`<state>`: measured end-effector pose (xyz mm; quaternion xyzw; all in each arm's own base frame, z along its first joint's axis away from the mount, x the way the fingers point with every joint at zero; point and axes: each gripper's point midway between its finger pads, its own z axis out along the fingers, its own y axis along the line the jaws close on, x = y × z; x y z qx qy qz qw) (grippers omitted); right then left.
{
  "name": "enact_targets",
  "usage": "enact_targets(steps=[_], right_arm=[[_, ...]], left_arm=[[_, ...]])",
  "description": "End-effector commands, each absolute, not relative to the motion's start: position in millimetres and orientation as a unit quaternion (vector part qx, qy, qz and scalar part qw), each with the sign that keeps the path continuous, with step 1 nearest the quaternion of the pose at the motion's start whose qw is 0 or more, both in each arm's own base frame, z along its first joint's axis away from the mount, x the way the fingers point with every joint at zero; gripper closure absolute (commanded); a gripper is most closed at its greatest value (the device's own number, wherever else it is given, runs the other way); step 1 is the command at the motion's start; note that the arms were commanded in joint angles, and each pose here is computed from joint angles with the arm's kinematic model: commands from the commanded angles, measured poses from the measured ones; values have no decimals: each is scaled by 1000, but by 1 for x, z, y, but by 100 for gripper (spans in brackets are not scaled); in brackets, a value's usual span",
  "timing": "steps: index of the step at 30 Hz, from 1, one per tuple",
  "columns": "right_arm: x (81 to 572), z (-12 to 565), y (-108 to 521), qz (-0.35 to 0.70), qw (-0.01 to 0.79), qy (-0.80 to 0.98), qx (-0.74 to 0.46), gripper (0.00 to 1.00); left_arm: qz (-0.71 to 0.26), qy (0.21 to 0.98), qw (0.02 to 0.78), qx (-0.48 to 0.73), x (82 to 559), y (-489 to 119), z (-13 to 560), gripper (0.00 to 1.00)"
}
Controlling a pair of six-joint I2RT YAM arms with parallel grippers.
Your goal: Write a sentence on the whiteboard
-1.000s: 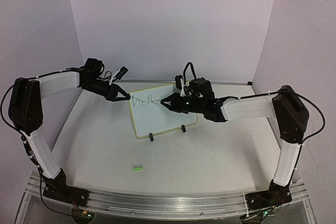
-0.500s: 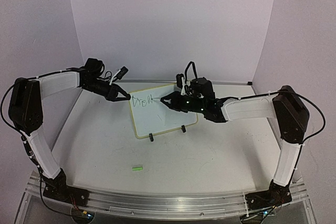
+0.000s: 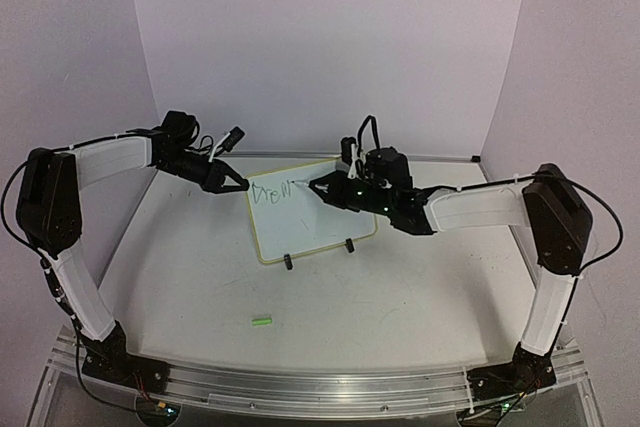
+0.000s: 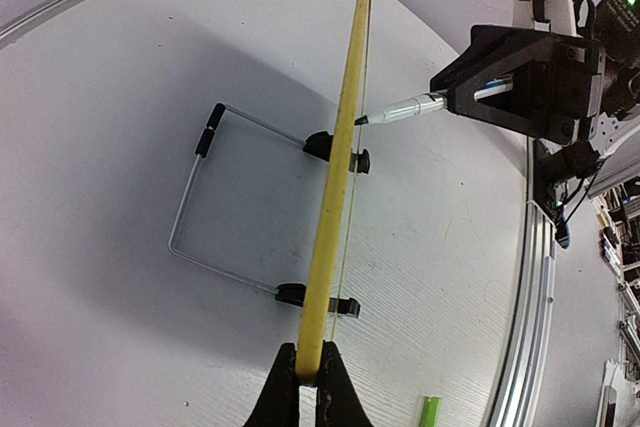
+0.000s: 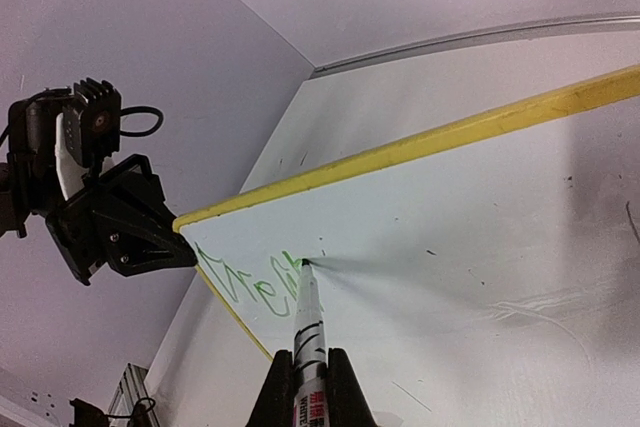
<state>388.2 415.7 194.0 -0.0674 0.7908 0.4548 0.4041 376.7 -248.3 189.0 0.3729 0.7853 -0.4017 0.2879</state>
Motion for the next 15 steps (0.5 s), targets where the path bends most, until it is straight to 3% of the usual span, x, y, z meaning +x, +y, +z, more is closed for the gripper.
enact_targets(steps=[1, 15], right_arm=[[398, 212, 400, 441, 441, 781, -40, 100], [386, 174, 395, 426, 403, 809, -47, 100]], left_arm=[[-381, 791, 280, 388, 368, -251, 189, 100], [-380, 792, 279, 388, 368, -251, 187, 100]])
